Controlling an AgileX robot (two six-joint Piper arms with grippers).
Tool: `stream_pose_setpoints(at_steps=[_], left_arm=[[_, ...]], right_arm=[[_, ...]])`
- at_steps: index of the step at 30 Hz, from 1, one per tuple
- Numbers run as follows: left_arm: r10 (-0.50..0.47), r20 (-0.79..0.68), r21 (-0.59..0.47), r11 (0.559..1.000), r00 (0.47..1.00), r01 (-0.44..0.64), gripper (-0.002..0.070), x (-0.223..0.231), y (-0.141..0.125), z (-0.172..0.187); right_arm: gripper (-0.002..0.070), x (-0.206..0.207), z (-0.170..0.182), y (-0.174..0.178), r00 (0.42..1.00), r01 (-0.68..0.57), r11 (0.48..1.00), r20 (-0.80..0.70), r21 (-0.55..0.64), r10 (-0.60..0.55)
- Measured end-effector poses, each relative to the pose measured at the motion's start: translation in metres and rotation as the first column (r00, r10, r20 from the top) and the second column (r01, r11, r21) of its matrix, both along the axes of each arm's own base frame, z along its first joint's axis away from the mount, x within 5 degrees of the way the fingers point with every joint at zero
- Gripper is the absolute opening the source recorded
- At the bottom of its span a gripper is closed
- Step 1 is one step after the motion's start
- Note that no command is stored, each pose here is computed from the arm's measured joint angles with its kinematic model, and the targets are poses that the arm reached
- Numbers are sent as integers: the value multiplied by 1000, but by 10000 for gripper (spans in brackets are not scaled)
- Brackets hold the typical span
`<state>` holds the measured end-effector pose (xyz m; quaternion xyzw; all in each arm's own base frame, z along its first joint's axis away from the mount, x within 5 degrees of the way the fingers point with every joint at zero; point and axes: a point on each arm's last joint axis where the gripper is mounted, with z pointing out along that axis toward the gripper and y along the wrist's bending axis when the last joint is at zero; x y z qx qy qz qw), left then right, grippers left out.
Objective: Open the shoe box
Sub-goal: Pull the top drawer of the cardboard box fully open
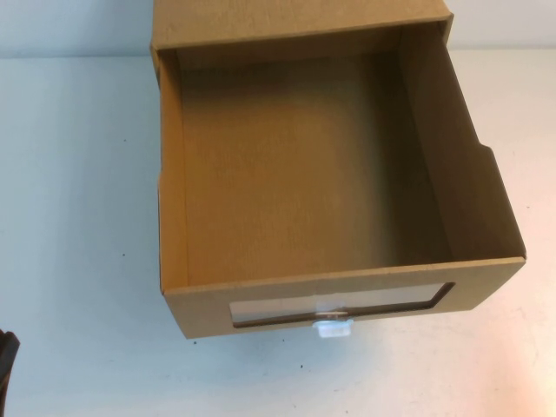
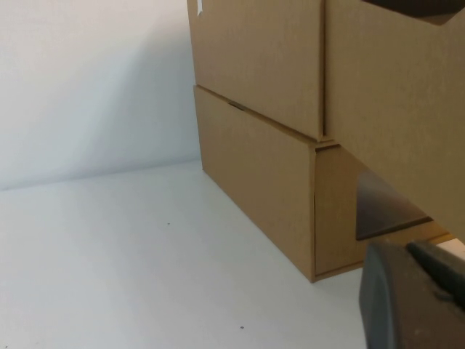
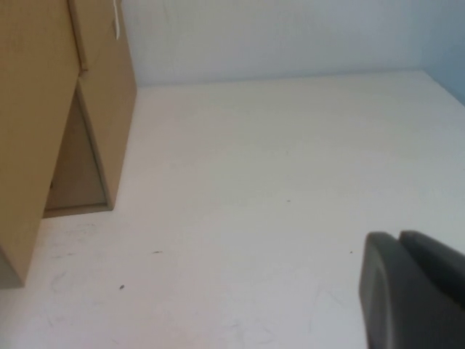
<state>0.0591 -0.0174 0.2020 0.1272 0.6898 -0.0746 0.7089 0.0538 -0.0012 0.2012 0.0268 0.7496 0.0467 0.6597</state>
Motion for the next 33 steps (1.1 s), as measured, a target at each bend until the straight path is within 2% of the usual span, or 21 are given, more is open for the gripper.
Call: stream_pose_setpoints(at_steps=[10, 19, 33], left_arm=[[0, 0, 0, 1000, 1000, 0, -5, 0, 0, 0], [0, 0, 0, 1000, 1000, 0, -5, 0, 0, 0], [0, -1, 0, 1000, 1000, 0, -5, 0, 0, 0]], right_arm=[[-13, 1, -19, 9, 993, -104, 993, -61, -54, 101], [-13, -1, -26, 10, 983, -121, 991, -143, -57, 112], [-13, -1, -27, 10, 982, -123, 991, -153, -58, 113]])
